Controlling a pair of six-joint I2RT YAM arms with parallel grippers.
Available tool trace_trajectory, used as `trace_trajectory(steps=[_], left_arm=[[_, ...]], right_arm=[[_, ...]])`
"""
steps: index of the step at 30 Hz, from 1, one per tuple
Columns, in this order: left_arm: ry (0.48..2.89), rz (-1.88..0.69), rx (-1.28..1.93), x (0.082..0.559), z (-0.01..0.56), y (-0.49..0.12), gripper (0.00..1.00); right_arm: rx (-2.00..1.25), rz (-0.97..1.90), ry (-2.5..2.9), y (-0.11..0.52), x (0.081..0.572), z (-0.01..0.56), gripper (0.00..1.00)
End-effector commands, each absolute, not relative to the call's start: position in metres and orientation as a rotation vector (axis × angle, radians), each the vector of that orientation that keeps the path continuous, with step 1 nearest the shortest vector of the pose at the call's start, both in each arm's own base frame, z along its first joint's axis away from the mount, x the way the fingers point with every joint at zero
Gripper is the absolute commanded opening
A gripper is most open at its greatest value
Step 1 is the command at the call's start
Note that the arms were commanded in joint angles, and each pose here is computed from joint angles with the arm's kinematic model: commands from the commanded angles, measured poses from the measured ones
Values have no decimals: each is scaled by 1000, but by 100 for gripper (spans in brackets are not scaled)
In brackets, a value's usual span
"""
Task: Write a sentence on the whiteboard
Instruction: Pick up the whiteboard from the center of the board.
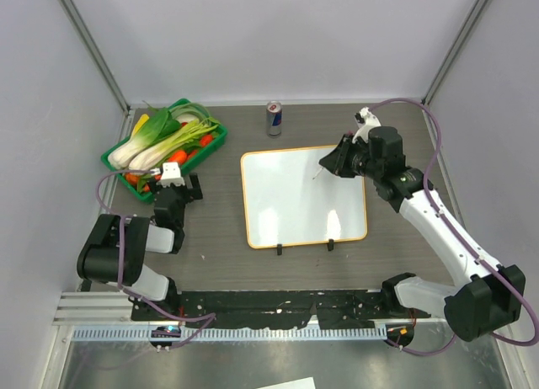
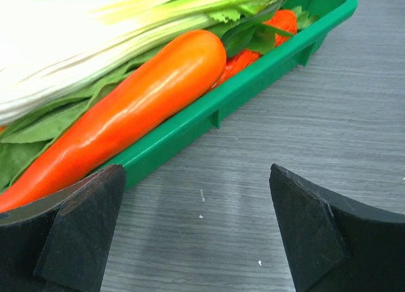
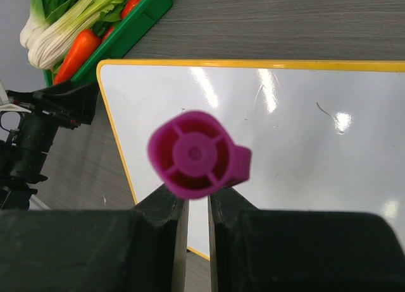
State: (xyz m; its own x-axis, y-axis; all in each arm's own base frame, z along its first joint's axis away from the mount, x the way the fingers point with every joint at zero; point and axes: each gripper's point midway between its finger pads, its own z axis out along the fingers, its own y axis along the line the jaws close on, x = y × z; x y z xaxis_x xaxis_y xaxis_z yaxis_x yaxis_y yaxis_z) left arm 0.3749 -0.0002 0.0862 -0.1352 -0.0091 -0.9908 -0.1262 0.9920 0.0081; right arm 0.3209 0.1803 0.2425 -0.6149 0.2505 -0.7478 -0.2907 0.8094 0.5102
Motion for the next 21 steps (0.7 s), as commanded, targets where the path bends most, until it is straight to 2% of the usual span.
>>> trace_trajectory(steps=[1, 21], left_arm=[[1692, 106, -77, 379, 94, 0, 100], [1690, 107, -79, 380, 94, 1, 100]], right_arm=[[-34, 743, 2033, 178, 334, 262, 1], [-17, 645, 2005, 159, 334, 268, 1]])
